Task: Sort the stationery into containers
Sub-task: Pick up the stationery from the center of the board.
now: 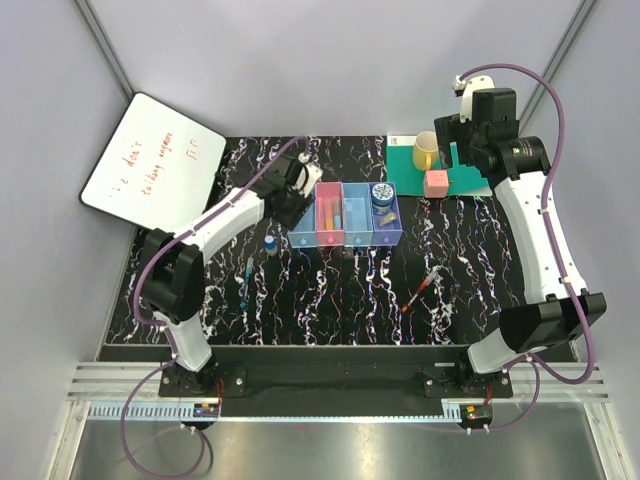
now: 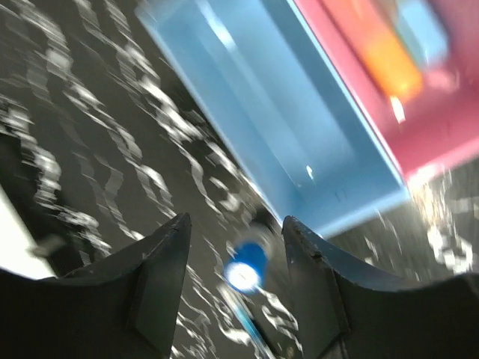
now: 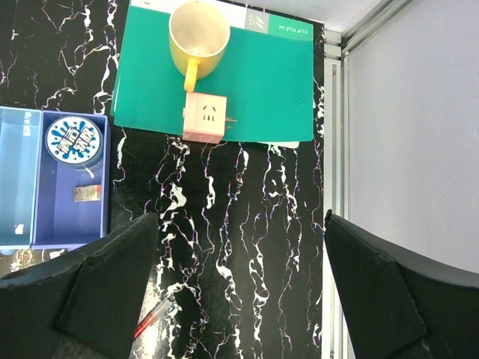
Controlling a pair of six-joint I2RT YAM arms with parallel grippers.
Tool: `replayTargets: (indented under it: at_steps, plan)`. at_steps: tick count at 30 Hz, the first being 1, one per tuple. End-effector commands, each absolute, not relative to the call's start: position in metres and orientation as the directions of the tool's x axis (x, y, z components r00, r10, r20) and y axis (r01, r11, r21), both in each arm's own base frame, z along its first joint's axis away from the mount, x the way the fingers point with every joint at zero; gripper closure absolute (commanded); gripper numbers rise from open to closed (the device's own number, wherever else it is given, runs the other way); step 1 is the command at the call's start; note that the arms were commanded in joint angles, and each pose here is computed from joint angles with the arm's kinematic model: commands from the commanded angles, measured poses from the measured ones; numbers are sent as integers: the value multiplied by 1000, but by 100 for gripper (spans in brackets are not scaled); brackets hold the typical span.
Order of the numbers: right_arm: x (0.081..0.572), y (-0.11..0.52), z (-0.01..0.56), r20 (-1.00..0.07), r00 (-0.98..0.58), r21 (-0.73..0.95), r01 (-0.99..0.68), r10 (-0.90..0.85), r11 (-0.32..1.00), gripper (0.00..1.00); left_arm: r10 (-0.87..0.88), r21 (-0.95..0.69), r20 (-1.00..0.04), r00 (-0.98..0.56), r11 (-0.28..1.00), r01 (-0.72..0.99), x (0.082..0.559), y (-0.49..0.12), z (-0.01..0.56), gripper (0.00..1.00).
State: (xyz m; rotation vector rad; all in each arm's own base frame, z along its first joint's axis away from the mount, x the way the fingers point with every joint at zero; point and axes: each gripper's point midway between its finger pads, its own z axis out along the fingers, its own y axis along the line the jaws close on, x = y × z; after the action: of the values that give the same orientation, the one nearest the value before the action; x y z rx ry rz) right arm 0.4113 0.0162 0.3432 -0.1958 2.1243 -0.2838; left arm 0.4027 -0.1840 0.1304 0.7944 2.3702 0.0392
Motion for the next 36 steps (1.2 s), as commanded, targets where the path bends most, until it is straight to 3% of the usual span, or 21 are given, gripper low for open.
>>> replayTargets:
  at_steps: [1,24,36]
  plan:
    - [414,16,368,-845,-472,-276,-18,-251,961,0,567,164,-562,-602,789,592,383,-193,129,43]
    - [412,20,369,-848,-471,-257,-39,-244,966,0,594,191,-468,-655,791,581,360,-145,93,43]
    - [408,24,373,-856,-463,-233,-50,-229,971,0,611,195,-438,-659,780,594,364,-138,82,50]
